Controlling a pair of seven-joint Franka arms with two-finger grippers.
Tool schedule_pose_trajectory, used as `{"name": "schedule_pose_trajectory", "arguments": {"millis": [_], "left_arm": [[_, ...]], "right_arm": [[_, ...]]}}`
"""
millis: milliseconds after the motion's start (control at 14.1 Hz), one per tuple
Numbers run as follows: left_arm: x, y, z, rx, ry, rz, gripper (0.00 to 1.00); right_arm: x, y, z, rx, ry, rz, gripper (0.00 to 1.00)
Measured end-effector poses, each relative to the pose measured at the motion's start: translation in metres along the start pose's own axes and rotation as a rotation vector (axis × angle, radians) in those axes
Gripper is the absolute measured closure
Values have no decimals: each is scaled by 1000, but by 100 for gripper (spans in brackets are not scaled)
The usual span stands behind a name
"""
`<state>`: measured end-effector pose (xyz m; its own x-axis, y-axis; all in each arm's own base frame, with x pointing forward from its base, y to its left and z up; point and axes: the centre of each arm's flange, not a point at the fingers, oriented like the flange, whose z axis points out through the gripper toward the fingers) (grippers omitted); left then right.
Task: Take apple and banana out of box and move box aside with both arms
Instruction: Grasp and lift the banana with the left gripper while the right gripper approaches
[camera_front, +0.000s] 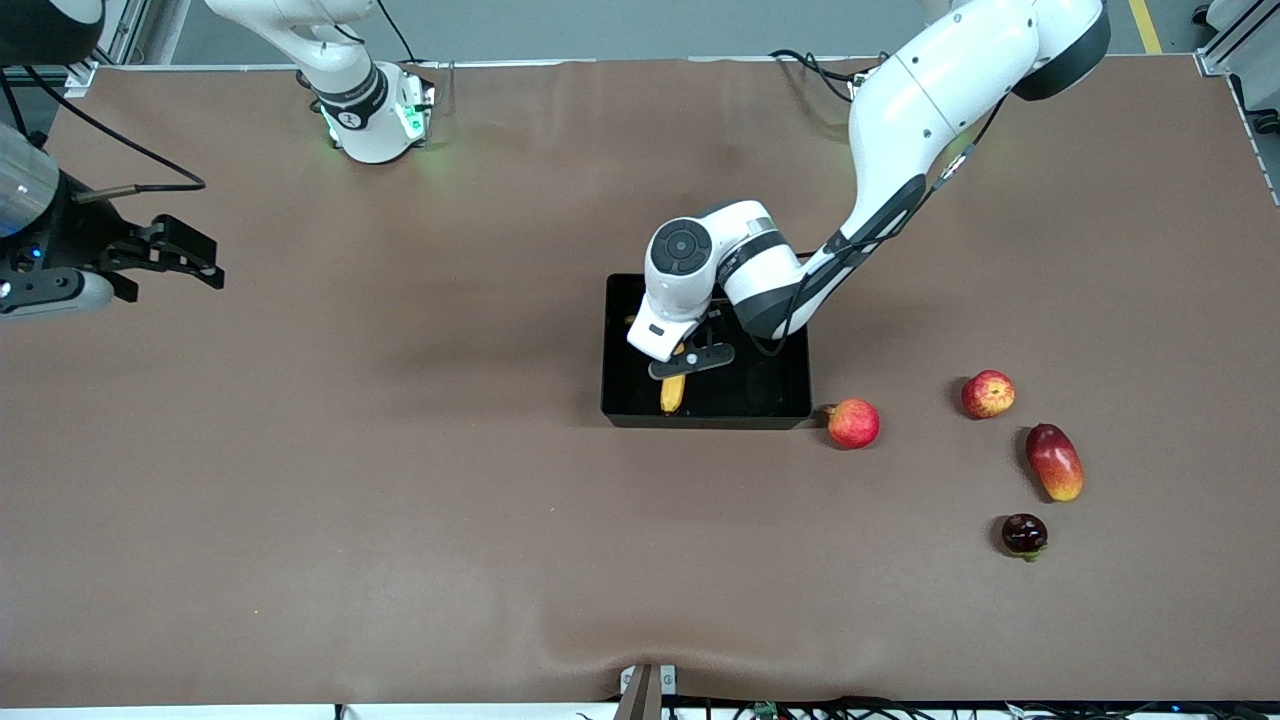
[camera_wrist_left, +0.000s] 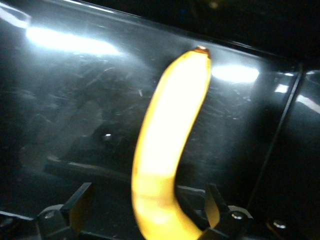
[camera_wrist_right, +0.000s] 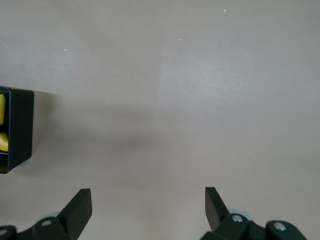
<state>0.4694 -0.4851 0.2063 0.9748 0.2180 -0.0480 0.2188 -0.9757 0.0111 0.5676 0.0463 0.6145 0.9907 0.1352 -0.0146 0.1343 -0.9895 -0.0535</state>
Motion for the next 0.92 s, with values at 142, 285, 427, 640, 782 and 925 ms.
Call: {"name": "schedule_pose_trajectory", "arguments": {"millis": [142,285,427,640,782,925], "left_arm": [[0,-1,12,9,5,1,11],[-3,0,21,24,10,-3,20],[-8,1,26,31,7,-24,30],[-7,2,26,29,7,-30,60],[-4,2,24,25,12,-35,62],[3,4,18,13,21,-43,62]], "right_arm": [[5,-7,5,1,-1,-14,0],[8,-13,10,2,-1,-23,0],[11,-19,14,3,-4,-34,0],[14,-33,22,5,-20,-40,0],[17,-51,31,6,-36,-33,0],[20,-71,41,5,-56,-23,0]]}}
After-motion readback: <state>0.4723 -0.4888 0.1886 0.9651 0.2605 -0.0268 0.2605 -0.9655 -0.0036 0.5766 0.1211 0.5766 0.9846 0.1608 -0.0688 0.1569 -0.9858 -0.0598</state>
